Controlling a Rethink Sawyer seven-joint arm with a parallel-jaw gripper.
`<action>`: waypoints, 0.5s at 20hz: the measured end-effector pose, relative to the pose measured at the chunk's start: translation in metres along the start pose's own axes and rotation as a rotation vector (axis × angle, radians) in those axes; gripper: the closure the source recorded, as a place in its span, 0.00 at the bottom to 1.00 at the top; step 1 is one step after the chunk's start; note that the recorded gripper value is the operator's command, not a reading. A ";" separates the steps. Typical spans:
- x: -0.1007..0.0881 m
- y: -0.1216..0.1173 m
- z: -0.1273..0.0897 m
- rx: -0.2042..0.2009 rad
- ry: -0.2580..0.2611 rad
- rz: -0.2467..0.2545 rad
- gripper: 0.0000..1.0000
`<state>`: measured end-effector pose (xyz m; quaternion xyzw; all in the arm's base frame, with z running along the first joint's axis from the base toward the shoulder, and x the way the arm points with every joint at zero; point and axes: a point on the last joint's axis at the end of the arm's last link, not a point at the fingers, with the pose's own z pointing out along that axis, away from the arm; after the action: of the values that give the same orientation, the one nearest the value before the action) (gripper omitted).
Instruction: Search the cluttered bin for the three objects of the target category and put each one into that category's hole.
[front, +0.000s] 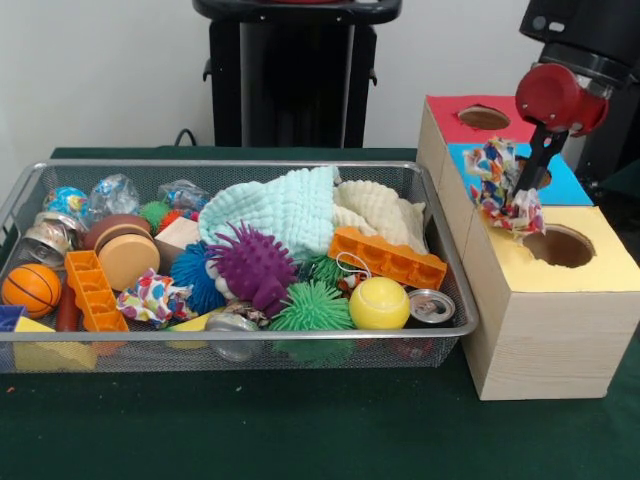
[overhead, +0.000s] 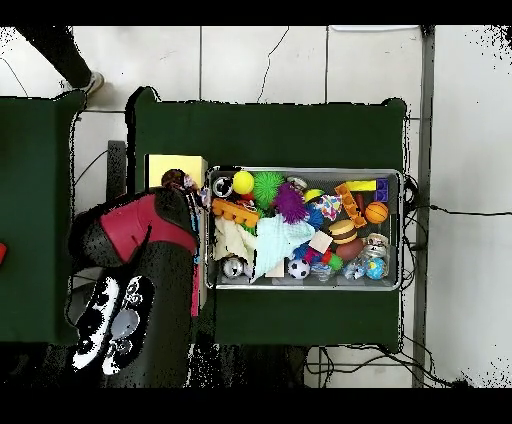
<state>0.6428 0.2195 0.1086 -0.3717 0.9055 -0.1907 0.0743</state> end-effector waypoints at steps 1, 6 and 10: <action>0.000 0.000 0.001 0.003 -0.004 -0.001 1.00; -0.003 0.002 0.013 0.023 -0.050 -0.008 1.00; -0.007 0.009 0.019 0.035 -0.077 -0.018 1.00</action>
<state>0.6470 0.2244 0.0879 -0.3856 0.8951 -0.1929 0.1136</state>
